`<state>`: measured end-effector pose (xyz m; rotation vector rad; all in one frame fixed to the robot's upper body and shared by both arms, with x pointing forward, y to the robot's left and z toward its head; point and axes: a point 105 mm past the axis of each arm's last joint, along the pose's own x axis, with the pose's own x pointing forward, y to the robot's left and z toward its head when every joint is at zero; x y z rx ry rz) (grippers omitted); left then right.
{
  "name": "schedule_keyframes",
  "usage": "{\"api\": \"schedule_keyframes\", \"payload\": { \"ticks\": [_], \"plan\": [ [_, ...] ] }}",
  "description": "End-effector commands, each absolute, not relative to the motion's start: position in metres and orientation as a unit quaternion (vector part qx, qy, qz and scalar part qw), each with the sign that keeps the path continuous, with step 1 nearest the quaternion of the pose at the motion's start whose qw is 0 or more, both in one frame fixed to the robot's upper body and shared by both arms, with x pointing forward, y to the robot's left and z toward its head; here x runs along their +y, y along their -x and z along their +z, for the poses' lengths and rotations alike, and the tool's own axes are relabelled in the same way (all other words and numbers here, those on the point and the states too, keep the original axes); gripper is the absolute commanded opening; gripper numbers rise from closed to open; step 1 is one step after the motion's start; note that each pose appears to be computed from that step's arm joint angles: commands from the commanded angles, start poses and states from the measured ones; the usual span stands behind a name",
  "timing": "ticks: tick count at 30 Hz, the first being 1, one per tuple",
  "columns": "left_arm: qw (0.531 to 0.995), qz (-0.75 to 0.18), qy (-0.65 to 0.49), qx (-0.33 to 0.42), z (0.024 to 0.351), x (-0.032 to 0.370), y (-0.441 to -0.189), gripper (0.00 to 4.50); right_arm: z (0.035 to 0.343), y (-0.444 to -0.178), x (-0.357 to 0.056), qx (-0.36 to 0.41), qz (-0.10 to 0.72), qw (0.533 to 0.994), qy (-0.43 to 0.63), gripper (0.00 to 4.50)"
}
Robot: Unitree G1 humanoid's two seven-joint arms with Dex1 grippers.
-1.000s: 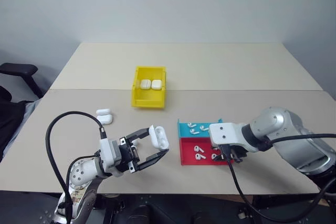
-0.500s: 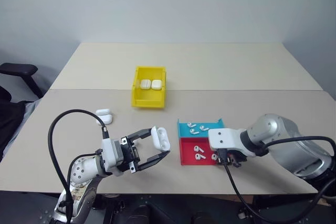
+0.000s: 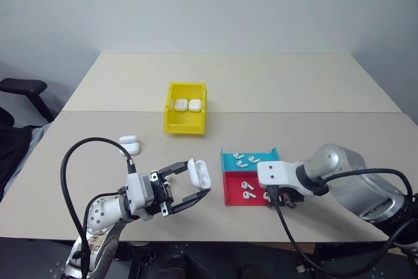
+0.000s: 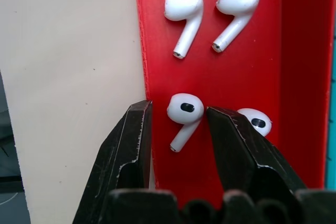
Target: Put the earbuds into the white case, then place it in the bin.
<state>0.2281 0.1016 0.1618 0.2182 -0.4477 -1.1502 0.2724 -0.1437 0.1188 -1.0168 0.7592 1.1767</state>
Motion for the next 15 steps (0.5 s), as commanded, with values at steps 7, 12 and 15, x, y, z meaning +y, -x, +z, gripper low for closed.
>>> {"api": "schedule_keyframes", "payload": {
  "ticks": [7,12,15],
  "plan": [
    [0.805,-0.539,-0.118,-0.219,0.1686,0.0997,-0.2245,2.77,0.1254,-0.2753,-0.1418,0.331,0.509,0.657,0.446,2.02],
    [0.807,-0.536,-0.120,-0.215,0.1678,0.0998,-0.2248,2.77,0.1243,-0.2754,-0.1414,0.334,0.511,0.656,0.444,2.02],
    [0.808,-0.535,-0.120,-0.214,0.1679,0.1001,-0.2248,2.77,0.1241,-0.2760,-0.1407,0.336,0.511,0.658,0.439,2.02]
  ]
}}
